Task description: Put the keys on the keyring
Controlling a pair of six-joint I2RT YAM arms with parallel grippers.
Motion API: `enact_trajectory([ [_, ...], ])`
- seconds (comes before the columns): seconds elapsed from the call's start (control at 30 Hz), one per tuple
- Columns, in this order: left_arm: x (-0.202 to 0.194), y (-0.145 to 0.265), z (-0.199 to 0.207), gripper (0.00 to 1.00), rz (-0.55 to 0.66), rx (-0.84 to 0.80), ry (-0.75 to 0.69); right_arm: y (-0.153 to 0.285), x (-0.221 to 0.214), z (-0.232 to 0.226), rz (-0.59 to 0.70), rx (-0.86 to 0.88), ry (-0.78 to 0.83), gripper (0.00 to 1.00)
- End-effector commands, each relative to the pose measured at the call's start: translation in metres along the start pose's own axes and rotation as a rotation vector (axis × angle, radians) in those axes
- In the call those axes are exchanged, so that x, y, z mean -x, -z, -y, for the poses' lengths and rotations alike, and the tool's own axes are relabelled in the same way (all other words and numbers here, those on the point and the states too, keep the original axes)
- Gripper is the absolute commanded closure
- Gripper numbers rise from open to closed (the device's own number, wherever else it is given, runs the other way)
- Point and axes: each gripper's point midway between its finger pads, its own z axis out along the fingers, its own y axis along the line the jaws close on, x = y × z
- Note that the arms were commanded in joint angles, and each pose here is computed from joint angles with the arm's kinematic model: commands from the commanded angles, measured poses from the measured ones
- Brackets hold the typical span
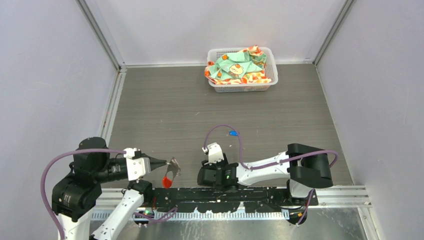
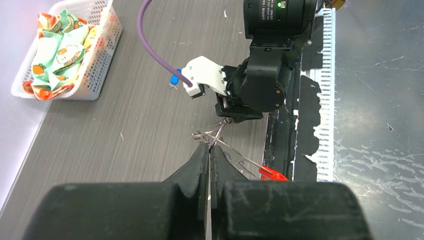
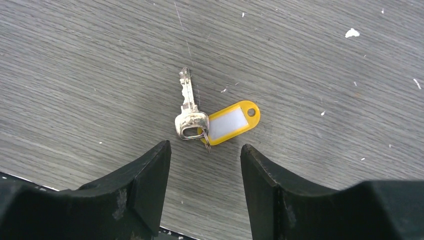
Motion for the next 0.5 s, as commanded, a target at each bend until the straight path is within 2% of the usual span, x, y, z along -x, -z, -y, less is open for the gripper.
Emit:
enact_trajectory([
  [0.0,0.0123,0.0055,-0.0032,1.0,0.024,0.031,-0.034,0.0059,0.0198,-0.0059,0.084,0.027,-0.109,0.44],
  [0.17,0.0113,0.0061,-0.0021,1.0,0.022,0.034,-0.028,0.0031,0.0147,-0.0068,0.077,0.039,-0.106,0.57],
  [0.47,0.0144,0.0067,-0.0023,1.0,0.027,0.032,-0.026,0.0008,0.0133,-0.0056,0.08,0.033,-0.099,0.64],
])
